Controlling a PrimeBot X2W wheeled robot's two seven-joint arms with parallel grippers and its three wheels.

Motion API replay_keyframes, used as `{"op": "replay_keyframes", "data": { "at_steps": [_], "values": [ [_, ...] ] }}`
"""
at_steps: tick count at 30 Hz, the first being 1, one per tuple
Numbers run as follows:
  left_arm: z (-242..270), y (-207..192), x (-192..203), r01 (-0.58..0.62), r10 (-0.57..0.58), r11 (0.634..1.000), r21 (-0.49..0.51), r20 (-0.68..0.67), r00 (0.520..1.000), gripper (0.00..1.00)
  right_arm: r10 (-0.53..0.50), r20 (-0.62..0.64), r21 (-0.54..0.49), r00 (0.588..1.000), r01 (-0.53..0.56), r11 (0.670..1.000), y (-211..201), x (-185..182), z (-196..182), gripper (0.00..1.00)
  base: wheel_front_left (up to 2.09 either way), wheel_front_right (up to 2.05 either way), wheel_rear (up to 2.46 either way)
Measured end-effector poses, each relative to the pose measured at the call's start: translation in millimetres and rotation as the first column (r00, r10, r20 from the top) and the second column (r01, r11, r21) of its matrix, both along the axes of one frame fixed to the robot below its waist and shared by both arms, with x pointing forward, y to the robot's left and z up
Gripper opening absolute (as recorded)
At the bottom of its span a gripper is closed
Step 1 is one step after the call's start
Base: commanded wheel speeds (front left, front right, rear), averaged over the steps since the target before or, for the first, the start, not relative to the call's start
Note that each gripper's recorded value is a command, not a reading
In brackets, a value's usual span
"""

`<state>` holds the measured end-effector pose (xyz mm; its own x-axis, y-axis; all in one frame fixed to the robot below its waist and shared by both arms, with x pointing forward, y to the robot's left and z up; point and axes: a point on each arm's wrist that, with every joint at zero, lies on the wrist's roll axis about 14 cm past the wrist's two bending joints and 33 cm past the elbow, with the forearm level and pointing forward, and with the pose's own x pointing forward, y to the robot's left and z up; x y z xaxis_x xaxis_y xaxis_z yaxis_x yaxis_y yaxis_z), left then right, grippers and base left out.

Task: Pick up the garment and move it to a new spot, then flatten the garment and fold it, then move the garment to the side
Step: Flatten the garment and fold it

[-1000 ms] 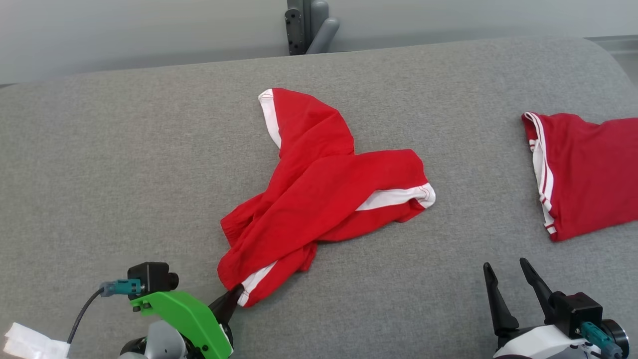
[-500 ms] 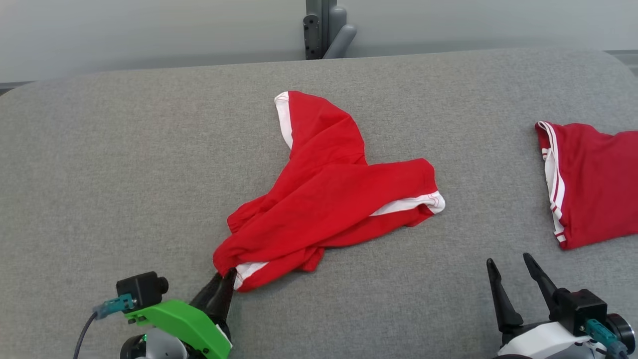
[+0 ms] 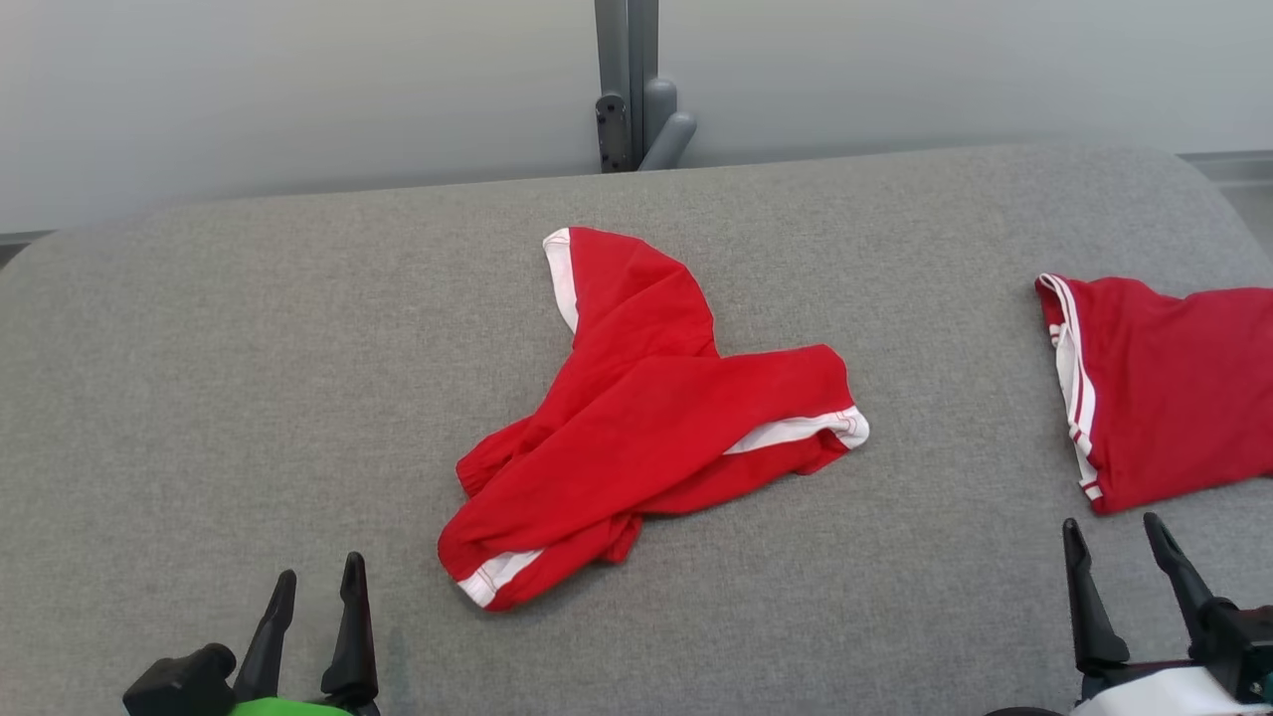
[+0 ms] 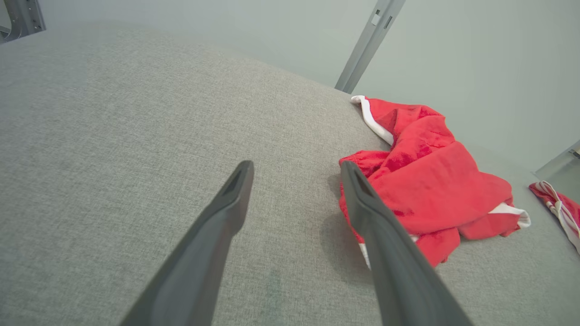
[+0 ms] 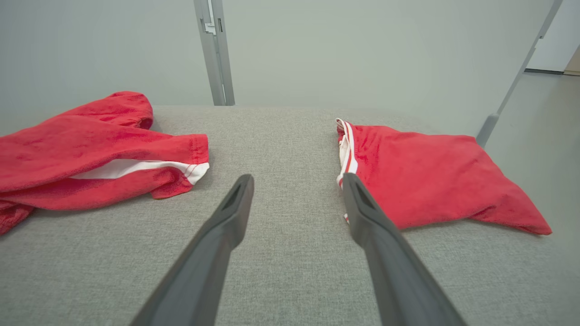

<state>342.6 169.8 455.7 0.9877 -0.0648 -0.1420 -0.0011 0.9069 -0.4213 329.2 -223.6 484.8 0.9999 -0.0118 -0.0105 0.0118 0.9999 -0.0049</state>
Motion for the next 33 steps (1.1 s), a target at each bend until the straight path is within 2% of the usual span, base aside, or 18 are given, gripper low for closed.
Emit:
{"op": "replay_keyframes", "data": {
  "at_steps": [4,6,9,25,29,33],
  "values": [
    [17,5,-9,-0.011,0.002,0.995,0.099,0.084,0.996,1.0,-0.034,0.039,-0.02,0.999,0.035,0.999,-12,-9,13,1.0,0.0,0.0,0.0],
    [20,0,-16,0.03,-0.048,0.987,0.159,0.109,0.993,1.0,-0.039,0.057,-0.024,0.998,0.04,0.999,-14,-10,18,1.0,0.0,0.0,0.0],
    [23,-15,-26,0.094,-0.122,0.976,0.198,0.133,0.984,1.0,-0.037,0.086,-0.031,0.996,0.04,0.999,-13,-10,27,1.0,0.0,0.0,0.0],
    [20,-27,-32,0.118,-0.144,0.976,0.184,0.137,0.98,1.0,-0.021,0.071,-0.023,0.997,0.023,0.999,-4,-12,21,1.0,0.0,0.0,0.0],
    [20,-28,-31,0.122,-0.148,0.976,0.182,0.134,0.98,1.0,-0.017,0.071,0.019,0.997,0.015,1.0,3,-10,19,1.0,0.0,0.0,0.0],
    [14,-28,-28,0.115,-0.133,0.982,0.149,0.116,0.984,1.0,0.0,0.121,0.069,0.993,-0.009,0.998,11,4,34,1.0,0.0,0.0,0.0]
  ]
}}
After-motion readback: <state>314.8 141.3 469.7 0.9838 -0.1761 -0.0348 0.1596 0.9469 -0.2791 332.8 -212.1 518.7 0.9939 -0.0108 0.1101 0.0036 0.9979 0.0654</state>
